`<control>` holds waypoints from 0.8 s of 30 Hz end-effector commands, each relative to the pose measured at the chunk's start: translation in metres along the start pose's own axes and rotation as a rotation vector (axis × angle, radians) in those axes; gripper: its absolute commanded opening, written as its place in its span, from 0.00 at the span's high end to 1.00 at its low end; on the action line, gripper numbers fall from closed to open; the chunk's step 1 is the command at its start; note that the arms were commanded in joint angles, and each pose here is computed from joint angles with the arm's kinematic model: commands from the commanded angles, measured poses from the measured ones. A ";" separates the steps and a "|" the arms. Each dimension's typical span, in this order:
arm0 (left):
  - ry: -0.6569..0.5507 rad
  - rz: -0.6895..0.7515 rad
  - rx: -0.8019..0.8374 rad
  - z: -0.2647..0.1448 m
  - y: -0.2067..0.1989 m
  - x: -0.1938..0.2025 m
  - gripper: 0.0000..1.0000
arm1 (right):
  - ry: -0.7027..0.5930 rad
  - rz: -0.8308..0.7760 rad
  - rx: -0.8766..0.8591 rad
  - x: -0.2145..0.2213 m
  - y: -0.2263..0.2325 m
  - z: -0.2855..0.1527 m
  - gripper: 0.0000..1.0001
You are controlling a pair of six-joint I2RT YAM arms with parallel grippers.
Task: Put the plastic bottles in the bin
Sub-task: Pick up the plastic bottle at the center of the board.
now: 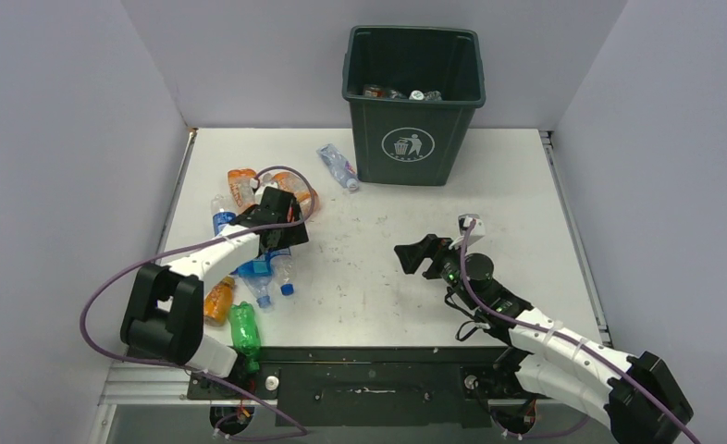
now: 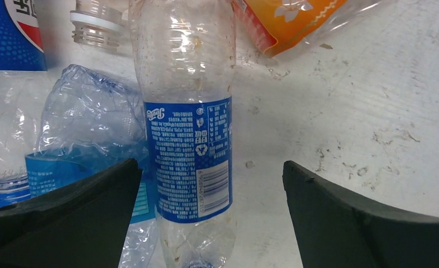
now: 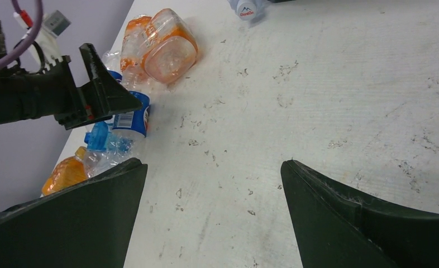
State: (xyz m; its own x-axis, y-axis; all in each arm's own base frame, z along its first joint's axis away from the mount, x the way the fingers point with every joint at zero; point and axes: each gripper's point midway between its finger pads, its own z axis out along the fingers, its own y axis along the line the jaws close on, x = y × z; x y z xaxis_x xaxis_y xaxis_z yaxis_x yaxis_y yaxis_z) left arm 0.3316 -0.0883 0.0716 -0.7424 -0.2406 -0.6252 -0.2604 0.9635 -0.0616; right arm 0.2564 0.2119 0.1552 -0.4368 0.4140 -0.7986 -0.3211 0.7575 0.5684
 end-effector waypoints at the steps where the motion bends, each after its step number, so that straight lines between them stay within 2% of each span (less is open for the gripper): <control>1: -0.031 -0.042 -0.009 0.010 -0.008 -0.021 0.00 | -0.025 0.019 -0.054 -0.007 0.013 -0.004 0.05; 10: 0.031 -0.067 -0.021 0.035 -0.007 -0.001 0.15 | -0.023 0.007 -0.092 -0.007 0.020 -0.008 0.05; 14: 0.032 -0.079 -0.001 0.035 -0.010 0.000 0.31 | 0.010 -0.005 -0.155 -0.002 0.032 -0.009 0.04; 19: 0.012 -0.109 0.040 0.027 -0.015 -0.005 0.59 | 0.024 0.025 -0.212 0.007 0.037 -0.010 0.03; 24: -0.031 -0.184 0.153 -0.006 -0.025 -0.015 0.76 | 0.067 -0.020 -0.281 0.011 0.051 -0.015 0.00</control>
State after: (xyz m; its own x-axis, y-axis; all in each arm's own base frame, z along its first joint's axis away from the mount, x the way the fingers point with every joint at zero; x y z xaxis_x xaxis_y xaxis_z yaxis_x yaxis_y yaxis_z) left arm 0.3405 -0.0955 0.0439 -0.7538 -0.3282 -0.5693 -0.3158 0.9407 -0.1242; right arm 0.2314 0.2308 0.1529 -0.5011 0.3799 -0.7775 -0.4352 0.6659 0.6059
